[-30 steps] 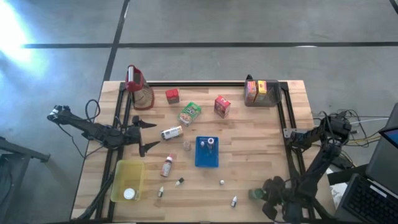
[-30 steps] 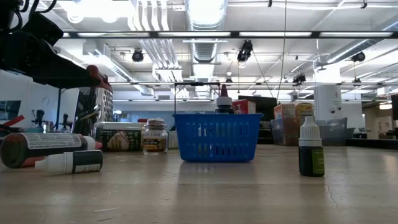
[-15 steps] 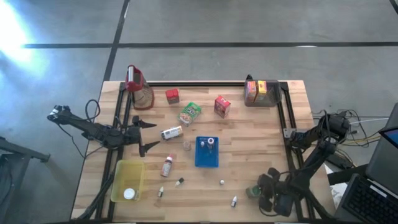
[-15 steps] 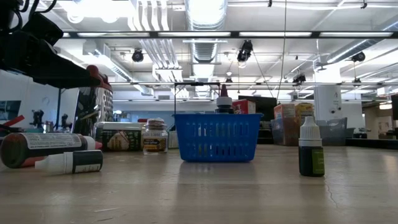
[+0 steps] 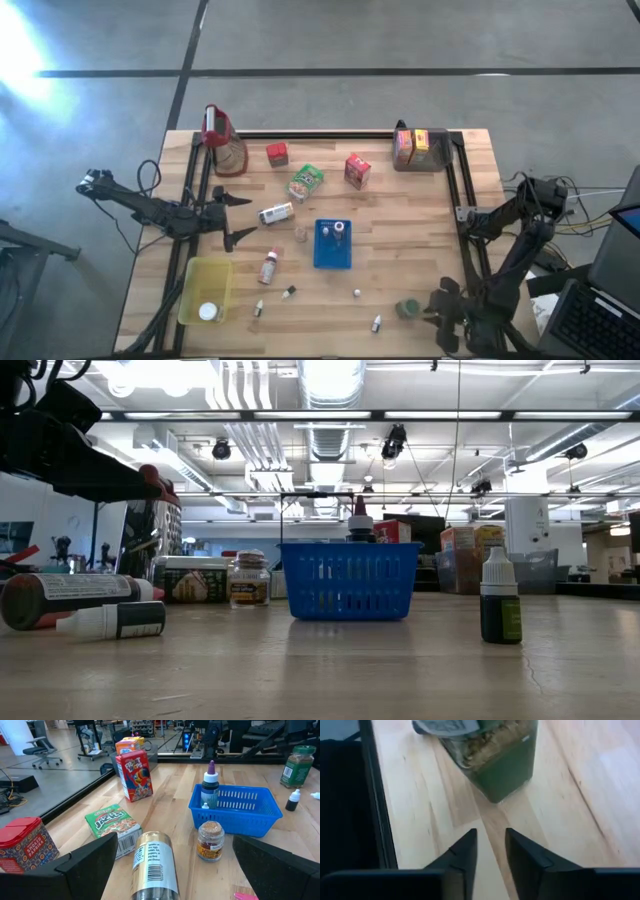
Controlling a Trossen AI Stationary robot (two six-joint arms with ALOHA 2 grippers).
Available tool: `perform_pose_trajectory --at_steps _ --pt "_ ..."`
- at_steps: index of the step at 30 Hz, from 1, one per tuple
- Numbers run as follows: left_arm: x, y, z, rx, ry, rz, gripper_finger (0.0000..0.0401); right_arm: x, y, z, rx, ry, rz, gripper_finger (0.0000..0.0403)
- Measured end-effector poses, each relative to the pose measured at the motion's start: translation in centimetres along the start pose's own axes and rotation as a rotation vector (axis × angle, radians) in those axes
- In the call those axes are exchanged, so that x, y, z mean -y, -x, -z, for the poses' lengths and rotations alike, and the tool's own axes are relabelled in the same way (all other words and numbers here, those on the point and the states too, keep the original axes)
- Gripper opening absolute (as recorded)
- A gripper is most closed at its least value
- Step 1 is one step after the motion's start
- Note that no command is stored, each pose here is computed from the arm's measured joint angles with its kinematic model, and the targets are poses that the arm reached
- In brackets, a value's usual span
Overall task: Pick & Place Kitchen Items
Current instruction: Put the green seasoning bottle into the yellow bin
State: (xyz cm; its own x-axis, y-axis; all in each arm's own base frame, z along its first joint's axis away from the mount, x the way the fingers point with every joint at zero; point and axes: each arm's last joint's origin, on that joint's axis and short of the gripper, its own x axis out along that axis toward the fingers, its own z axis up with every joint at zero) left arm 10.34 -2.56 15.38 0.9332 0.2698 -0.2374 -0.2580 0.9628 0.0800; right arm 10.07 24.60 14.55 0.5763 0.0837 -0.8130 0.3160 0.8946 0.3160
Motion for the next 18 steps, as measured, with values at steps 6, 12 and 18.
perform_pose_trajectory --at_steps 6,12,18 --pt "0.0 0.0 0.0 0.0 0.0 0.0 0.04 0.8 -0.2 -0.1 0.064 0.119 0.057 0.0187" --pt "0.0 0.0 0.0 0.0 0.0 0.0 0.04 1.4 -0.2 -0.1 0.068 0.188 0.11 0.0249" --pt "0.0 0.0 0.0 0.0 0.0 0.0 0.04 1.4 -0.2 -0.2 0.093 0.274 0.114 0.0295"
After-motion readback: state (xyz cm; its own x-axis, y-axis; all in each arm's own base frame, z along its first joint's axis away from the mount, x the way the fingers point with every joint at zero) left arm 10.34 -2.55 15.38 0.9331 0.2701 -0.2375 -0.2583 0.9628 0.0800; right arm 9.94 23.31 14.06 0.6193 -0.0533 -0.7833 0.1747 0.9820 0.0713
